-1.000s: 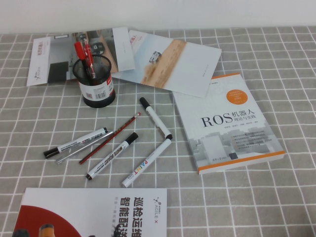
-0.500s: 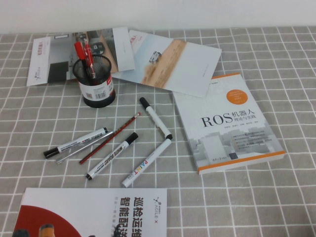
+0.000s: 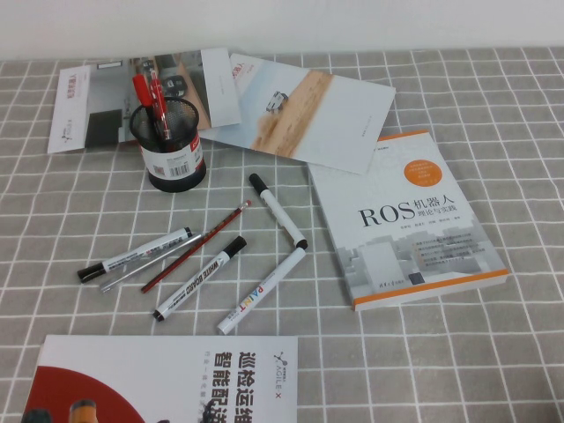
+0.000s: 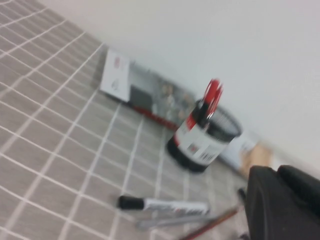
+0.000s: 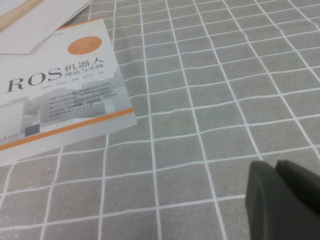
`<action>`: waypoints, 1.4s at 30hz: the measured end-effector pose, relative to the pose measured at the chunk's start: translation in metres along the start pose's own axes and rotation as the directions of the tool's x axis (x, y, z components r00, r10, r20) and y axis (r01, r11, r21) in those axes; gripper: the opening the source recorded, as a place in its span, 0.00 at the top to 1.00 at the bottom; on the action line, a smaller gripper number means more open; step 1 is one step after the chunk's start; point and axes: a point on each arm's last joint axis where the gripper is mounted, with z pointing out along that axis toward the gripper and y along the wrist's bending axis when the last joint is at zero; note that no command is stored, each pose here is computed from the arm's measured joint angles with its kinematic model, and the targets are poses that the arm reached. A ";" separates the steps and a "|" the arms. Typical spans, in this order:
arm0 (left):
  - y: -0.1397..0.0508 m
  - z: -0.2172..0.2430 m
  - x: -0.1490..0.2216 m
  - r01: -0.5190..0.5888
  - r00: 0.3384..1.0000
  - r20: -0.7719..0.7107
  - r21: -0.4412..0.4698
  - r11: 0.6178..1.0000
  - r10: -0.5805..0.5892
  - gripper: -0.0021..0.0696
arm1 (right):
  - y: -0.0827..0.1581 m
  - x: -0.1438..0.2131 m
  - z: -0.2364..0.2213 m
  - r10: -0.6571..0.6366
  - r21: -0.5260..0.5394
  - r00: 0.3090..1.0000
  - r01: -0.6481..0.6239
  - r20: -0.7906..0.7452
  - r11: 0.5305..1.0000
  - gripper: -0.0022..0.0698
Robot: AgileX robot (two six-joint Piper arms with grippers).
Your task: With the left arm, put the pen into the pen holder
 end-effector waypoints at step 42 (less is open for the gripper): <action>-0.060 0.275 -0.041 -0.419 -0.235 -0.502 0.825 0.379 0.832 0.97 | 0.000 0.000 0.000 0.000 0.000 1.000 0.000 0.000 1.000 0.99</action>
